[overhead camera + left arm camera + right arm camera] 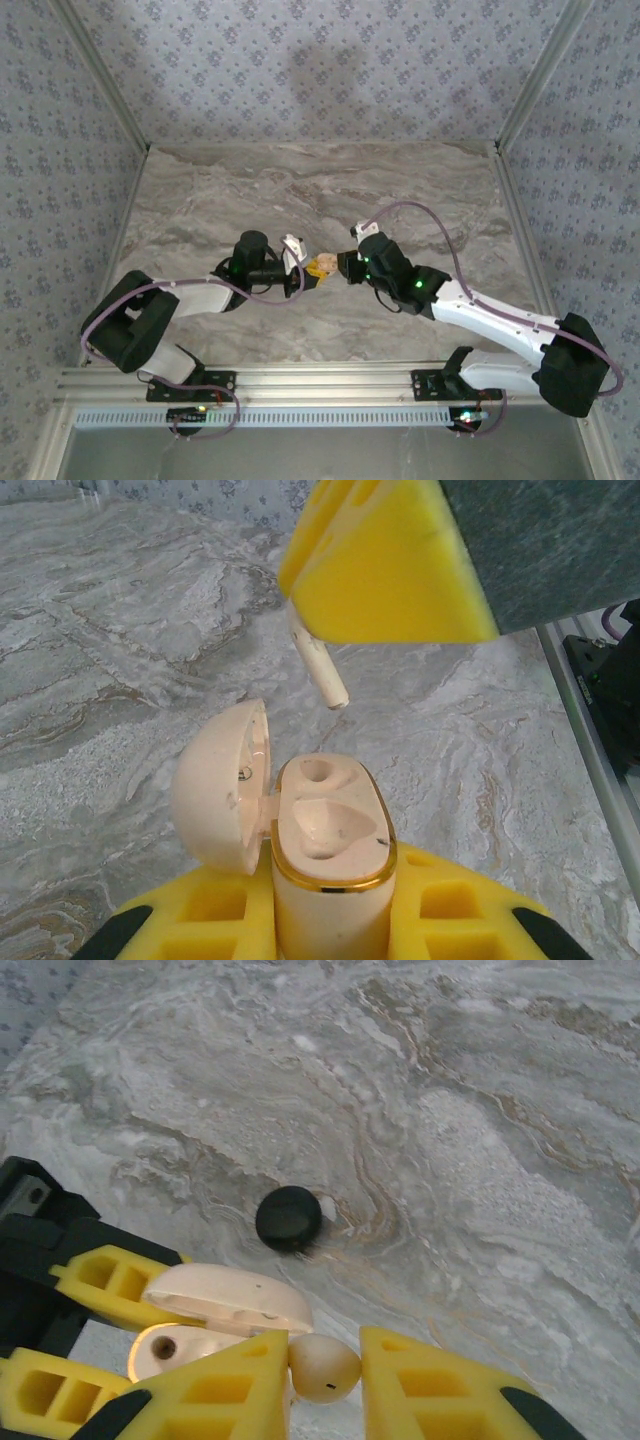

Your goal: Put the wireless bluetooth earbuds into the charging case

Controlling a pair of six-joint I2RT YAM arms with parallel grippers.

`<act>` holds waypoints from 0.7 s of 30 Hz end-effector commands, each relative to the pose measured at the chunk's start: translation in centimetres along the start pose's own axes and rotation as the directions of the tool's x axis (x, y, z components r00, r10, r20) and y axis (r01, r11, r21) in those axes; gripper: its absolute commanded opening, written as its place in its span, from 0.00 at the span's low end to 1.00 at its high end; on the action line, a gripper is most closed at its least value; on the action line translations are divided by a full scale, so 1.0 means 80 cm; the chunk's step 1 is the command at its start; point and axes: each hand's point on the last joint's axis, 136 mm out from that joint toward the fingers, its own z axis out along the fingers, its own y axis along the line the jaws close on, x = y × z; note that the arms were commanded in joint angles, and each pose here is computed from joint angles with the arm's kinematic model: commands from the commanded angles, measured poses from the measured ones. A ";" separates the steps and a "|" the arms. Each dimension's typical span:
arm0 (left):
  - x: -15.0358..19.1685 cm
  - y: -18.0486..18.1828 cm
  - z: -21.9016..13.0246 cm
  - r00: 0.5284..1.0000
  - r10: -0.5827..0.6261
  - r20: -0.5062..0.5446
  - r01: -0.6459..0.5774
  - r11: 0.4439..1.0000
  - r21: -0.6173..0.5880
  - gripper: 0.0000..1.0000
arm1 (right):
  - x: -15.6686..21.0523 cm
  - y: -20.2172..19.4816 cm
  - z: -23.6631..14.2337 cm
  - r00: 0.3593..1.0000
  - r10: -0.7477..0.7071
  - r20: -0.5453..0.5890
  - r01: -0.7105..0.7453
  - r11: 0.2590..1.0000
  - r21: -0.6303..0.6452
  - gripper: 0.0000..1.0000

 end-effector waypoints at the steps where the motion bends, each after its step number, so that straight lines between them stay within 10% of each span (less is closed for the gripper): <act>1: -0.026 -0.005 0.002 0.998 0.046 0.051 -0.047 0.999 0.027 0.10 | -0.018 0.016 -0.008 0.998 -0.024 0.062 0.027 0.998 -0.051 0.25; 21: -0.044 -0.006 -0.002 0.994 0.060 0.089 -0.062 0.998 0.021 0.10 | -0.006 0.029 0.001 0.999 -0.037 0.037 0.040 0.994 -0.098 0.25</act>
